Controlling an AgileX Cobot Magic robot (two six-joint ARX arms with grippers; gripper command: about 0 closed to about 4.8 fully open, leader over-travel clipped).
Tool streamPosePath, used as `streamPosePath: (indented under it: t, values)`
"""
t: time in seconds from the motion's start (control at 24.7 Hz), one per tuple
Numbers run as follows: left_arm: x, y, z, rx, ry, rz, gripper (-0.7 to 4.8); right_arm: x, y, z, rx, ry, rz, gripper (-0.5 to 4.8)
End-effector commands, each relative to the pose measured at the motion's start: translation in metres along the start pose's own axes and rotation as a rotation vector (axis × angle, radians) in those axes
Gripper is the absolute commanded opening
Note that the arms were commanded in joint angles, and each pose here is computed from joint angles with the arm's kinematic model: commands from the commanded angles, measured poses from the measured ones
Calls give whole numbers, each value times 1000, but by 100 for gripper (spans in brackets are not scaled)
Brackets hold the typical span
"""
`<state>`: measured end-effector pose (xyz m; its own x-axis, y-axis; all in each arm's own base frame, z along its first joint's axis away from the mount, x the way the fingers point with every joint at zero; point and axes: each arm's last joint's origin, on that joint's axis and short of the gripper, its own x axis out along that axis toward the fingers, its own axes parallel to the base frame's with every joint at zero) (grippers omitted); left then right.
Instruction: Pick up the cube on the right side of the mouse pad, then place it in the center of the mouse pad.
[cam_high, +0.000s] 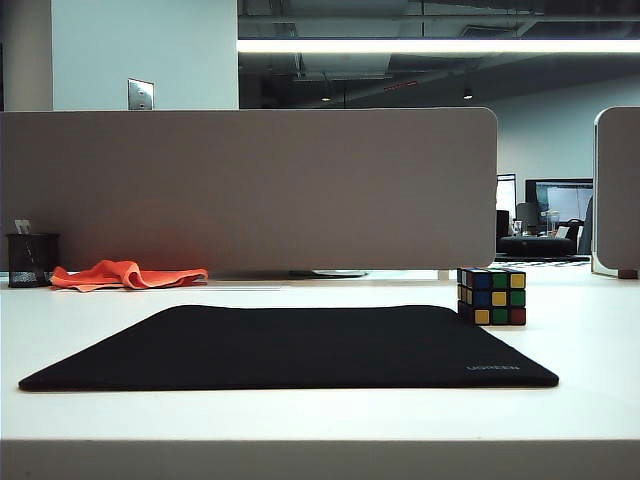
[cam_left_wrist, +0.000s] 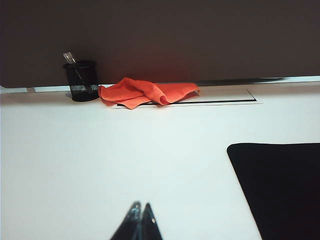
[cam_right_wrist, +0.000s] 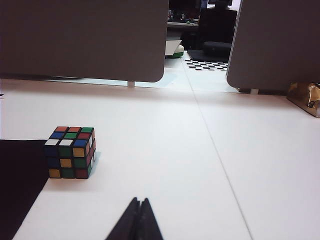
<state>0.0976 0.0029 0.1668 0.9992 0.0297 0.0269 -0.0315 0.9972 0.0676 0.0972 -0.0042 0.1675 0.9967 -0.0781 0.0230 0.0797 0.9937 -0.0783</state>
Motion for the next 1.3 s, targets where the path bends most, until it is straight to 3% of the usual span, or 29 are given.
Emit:
streamPosePath:
  t: [0.04,0.53,0.57,0.69,0.77,0.89,1.13,1.3]
  values:
    - [0,0,3,4,-17,-3,-5,0,0,0,-2,-15,0,22]
    - [0,-2,3,4,-26,-59,-5,0,0,0,-1,-16,3,20]
    - [0,-2,3,3,-25,-68,-6,0,0,1,-1,-17,0,-7]
    - [-1,-2,6,-9,-33,-67,-6,0,0,4,1,-52,-3,-7]
    - [-5,0,26,-69,-56,-67,-6,-1,-1,11,38,-113,-6,-7]
    - [-14,1,51,-70,-40,-69,-6,-1,-1,13,118,-121,-2,-7]
    - [-16,2,100,-62,1,-170,-6,-5,-3,31,230,-176,6,-7]
    - [-1,1,121,-7,121,-252,-6,-8,-5,42,304,-209,-40,-7]
